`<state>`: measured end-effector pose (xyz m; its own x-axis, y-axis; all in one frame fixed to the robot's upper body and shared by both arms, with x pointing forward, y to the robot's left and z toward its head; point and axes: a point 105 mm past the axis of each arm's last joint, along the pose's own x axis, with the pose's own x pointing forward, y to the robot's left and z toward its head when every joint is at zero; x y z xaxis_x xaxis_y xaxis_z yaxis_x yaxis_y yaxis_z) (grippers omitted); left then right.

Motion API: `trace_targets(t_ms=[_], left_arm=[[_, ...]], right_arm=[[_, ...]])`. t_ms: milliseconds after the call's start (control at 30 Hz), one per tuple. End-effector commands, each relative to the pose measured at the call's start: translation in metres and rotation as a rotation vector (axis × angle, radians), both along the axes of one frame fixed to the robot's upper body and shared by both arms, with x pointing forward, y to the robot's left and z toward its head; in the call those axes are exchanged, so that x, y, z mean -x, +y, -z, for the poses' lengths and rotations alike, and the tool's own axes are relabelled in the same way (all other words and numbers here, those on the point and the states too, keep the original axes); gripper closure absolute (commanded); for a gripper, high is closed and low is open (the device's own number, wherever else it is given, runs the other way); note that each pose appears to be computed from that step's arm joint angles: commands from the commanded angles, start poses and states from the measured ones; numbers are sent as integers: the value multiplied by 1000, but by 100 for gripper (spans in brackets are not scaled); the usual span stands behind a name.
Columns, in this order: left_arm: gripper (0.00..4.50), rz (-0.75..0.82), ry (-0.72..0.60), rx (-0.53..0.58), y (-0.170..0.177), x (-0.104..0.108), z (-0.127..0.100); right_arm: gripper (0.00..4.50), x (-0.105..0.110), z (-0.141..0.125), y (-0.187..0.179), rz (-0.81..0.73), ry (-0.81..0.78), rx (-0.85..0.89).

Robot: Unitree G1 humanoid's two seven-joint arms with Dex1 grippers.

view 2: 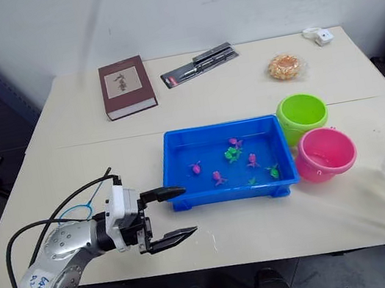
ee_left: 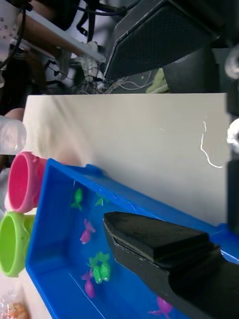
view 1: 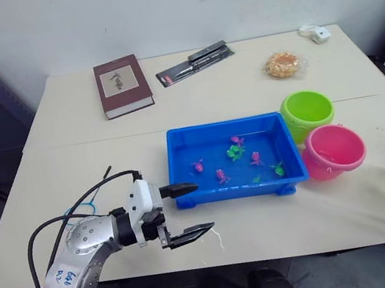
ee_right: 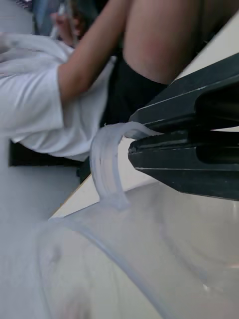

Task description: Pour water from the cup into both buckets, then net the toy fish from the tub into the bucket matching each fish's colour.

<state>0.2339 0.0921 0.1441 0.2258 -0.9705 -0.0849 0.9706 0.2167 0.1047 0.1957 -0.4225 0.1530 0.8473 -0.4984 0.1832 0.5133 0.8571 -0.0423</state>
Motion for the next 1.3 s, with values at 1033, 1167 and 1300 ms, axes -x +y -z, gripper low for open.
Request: trace_targets(t_ms=[1033,1167,1300], left_arm=[[0,37,-26,132,-26,-17,-8],[0,33,-26,128,-25,-17,-8],[0,33,-26,125,-24,-16,-8]], right_arm=[[443,-49,-78,67,-81,257,901],[443,-51,-81,65,-42,263,966],[443,-51,-82,61,-10,277,992]])
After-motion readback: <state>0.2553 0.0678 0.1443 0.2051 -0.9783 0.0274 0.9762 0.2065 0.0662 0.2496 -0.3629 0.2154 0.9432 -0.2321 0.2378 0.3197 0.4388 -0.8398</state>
